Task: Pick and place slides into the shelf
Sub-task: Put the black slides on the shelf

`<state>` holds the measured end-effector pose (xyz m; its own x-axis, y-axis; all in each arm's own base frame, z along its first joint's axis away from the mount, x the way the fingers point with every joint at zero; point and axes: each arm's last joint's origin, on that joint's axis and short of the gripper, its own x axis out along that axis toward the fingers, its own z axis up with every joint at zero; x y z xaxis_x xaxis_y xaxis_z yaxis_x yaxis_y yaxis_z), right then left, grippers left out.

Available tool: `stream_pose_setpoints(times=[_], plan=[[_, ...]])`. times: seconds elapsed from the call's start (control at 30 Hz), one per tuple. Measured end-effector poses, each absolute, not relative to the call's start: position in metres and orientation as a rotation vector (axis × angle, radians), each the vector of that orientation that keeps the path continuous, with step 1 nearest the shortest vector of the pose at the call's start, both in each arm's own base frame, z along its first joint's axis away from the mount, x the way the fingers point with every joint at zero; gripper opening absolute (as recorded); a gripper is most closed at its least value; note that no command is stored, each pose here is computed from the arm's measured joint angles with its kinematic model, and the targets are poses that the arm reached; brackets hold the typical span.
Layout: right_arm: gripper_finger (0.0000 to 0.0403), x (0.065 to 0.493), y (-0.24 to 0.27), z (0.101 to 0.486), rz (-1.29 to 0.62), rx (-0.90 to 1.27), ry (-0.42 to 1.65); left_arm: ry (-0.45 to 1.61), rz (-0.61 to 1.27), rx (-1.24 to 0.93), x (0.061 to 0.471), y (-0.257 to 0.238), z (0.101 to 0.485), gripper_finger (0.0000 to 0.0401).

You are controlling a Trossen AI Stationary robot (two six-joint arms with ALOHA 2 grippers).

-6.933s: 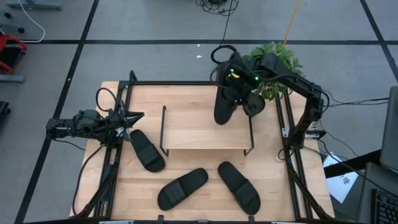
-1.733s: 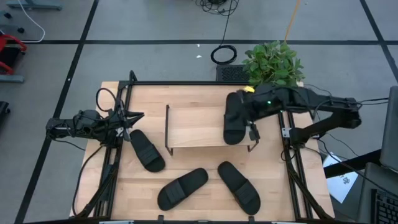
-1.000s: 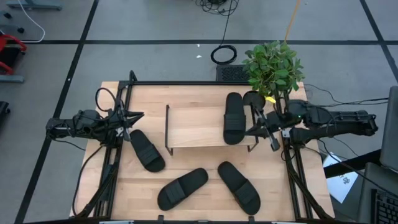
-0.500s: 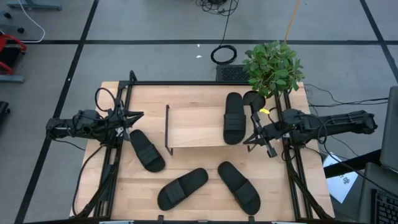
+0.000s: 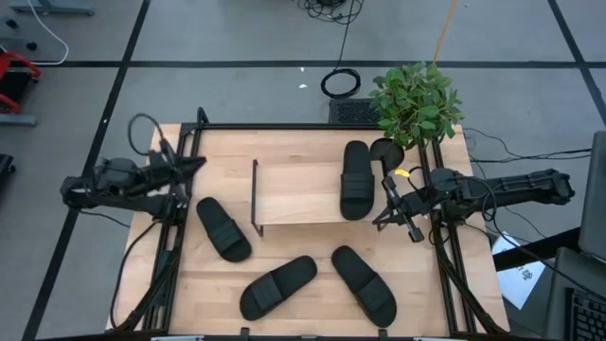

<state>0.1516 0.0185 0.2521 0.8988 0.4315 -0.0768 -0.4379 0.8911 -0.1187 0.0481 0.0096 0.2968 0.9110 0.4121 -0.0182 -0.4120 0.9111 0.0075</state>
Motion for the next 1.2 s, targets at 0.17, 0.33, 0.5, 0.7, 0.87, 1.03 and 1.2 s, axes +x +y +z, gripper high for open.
stream_pose_setpoints(times=[0.17,0.33,0.5,0.7,0.87,1.03,1.2], plan=[[0.0,0.152,0.019,0.252,0.452,-0.159,0.046,0.236,0.58,-0.076,0.042,0.013,0.319,0.0033],[0.0,0.152,0.019,0.251,0.452,-0.162,0.048,0.561,0.736,-0.215,0.042,0.015,0.321,0.0004],[0.0,0.152,0.019,0.251,0.453,-0.184,0.044,0.757,0.675,-0.32,0.061,0.01,0.314,0.0003],[0.0,0.152,0.019,0.251,0.454,-0.205,0.039,0.9,0.608,-0.433,0.081,0.007,0.296,0.0003],[0.0,0.152,0.019,0.251,0.454,-0.21,0.037,0.93,0.46,-0.585,0.097,0.004,0.267,0.0002],[0.0,0.152,0.019,0.252,0.454,-0.21,0.037,0.922,0.362,-0.651,0.109,0.001,0.242,0.0007],[0.0,0.152,0.019,0.25,0.456,-0.208,0.051,0.963,0.295,-0.75,0.112,-0.003,0.226,0.0045]])
